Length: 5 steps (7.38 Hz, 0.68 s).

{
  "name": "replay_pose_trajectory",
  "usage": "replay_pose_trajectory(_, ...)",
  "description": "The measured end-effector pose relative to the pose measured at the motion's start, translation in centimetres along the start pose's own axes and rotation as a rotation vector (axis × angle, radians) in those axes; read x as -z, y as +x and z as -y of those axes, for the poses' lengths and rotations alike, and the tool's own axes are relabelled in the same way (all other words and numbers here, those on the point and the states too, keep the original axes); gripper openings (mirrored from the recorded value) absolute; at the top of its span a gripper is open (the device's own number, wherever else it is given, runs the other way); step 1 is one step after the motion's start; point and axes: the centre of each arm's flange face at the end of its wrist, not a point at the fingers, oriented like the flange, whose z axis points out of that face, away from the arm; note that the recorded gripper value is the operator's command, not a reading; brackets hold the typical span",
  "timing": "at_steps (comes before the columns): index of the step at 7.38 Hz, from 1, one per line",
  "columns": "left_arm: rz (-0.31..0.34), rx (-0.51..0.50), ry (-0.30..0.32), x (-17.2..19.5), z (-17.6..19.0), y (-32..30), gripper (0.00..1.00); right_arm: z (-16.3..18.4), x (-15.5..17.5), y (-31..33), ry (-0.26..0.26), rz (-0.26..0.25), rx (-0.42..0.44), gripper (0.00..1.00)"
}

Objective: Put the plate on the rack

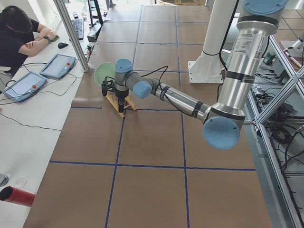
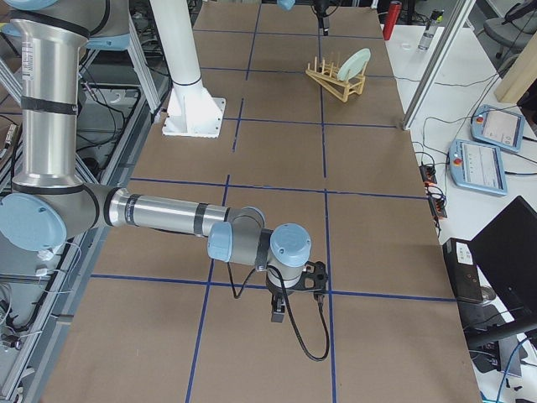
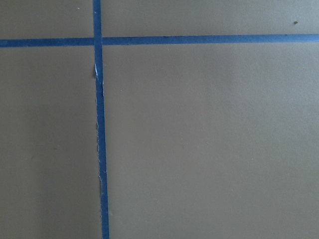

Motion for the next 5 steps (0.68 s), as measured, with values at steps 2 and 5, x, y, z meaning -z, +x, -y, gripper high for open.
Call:
replay_pose_trajectory(2, 0.059, -0.228, -0.039, 2.6, -1.8, -14.0, 1.00, 0.0, 0.0, 0.0, 0.000, 0.000, 0.001, 1.00)
replay_pose_trajectory(5, 0.099, -0.207, -0.092, 5.0, -5.8, -25.5, 1.00, 0.0, 0.0, 0.0, 0.000, 0.000, 0.000, 1.00)
